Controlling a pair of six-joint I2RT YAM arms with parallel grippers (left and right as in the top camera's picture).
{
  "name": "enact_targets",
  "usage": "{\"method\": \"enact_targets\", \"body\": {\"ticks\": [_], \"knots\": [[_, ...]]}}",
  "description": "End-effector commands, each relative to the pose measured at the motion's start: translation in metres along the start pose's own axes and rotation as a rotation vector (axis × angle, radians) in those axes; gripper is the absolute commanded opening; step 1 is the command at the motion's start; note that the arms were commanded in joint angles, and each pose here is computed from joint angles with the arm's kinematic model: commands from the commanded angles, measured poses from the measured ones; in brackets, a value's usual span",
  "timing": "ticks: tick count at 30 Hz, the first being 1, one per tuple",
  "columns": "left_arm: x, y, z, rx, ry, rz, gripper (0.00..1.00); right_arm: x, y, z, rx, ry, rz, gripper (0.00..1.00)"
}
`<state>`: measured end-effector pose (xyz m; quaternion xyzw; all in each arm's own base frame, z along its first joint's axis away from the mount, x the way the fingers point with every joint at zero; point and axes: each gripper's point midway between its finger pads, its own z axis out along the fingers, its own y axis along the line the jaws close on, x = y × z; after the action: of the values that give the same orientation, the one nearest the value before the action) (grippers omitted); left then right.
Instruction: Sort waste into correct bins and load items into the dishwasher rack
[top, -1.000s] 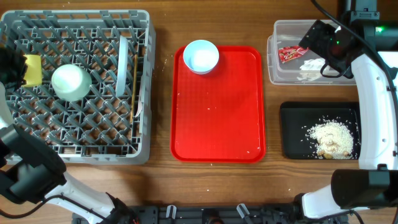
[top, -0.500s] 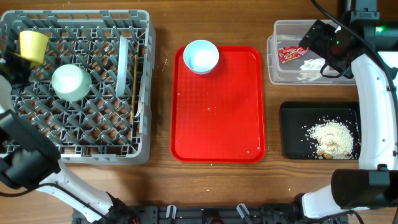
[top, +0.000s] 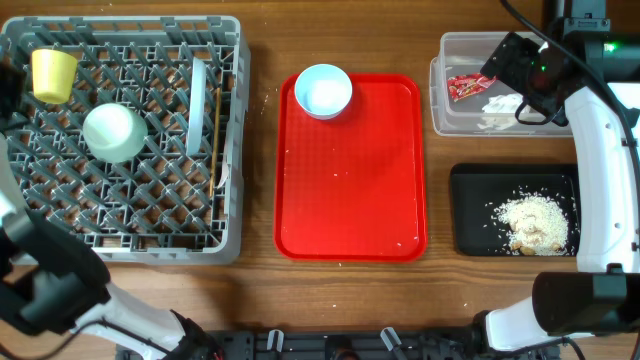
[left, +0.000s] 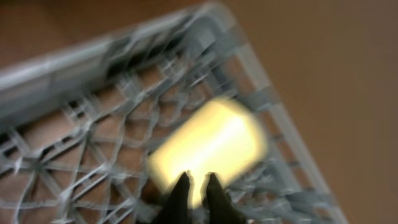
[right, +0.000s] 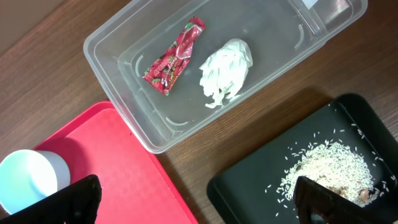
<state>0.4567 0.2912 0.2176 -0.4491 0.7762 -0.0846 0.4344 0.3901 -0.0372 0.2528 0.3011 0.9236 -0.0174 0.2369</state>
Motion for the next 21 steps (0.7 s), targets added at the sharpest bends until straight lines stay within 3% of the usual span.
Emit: {"method": "enact_targets", "body": {"ticks": [1, 3, 7, 10, 13, 21], "knots": [[-0.004, -0.064, -0.02, 0.188, -0.036, 0.061, 0.48, -0.005, 0.0, -0.005, 0.001, -0.024, -0.015, 1.0], [0.0, -0.091, -0.016, 0.244, -0.059, 0.103, 0.59, -0.005, 0.0, -0.005, 0.0, -0.024, -0.015, 1.0], [0.005, -0.139, 0.004, 0.292, -0.174, 0.186, 0.99, -0.005, 0.0, -0.005, 0.001, -0.024, -0.015, 1.0], [0.006, -0.134, 0.024, 0.197, -0.247, 0.207, 1.0, -0.005, 0.0, -0.005, 0.001, -0.024, -0.015, 1.0], [0.011, -0.12, 0.05, 0.092, -0.29, 0.41, 1.0, -0.005, 0.0, -0.005, 0.001, -0.024, -0.015, 1.0], [0.032, -0.087, 0.09, -0.016, -0.233, 0.664, 0.9, -0.005, 0.0, -0.005, 0.001, -0.024, -0.015, 1.0]]}}
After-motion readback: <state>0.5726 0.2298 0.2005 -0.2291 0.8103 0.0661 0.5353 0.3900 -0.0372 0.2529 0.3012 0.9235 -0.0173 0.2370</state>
